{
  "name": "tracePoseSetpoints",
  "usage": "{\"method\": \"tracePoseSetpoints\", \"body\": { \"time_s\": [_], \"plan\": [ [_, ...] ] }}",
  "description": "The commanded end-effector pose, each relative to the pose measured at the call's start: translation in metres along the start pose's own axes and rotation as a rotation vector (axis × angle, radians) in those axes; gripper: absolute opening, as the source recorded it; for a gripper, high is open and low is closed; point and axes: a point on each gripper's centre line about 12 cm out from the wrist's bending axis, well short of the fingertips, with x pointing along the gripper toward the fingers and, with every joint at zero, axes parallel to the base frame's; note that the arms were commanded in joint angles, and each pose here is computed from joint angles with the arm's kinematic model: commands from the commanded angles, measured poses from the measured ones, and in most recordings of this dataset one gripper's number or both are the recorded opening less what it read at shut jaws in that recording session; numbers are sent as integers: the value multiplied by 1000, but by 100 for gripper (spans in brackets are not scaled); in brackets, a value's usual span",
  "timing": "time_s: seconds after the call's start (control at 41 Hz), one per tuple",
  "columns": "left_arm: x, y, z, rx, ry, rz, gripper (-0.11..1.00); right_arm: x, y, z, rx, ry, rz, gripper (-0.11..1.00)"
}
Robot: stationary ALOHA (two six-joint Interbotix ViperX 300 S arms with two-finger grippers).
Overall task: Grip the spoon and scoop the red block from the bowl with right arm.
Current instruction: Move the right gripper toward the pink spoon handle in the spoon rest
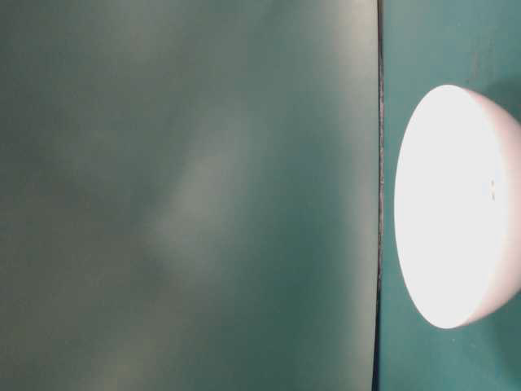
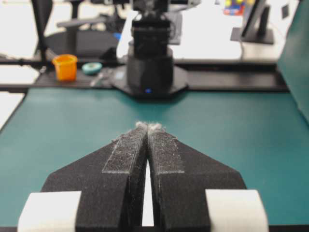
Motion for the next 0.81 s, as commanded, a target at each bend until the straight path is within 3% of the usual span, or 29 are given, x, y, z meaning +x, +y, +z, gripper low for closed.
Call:
{"method": "tracePoseSetpoints", "body": {
  "time_s": [0.0, 0.512, 0.561, 0.708, 0.781],
  "plan": [
    [5, 1, 7, 21, 2, 2, 0, 3, 0, 7, 9, -18, 1, 0],
    [5, 3, 4, 4, 38, 15, 0, 22, 3, -31, 92, 111, 9, 2],
    [5, 5, 3, 3, 38, 25, 0, 23, 4, -36, 101, 130, 10, 9],
    [5, 9, 4, 2, 35, 45, 0, 27, 7, -53, 130, 206, 14, 43],
    [5, 10, 5, 1, 28, 48, 0, 26, 8, -65, 144, 246, 15, 50]
  ]
}}
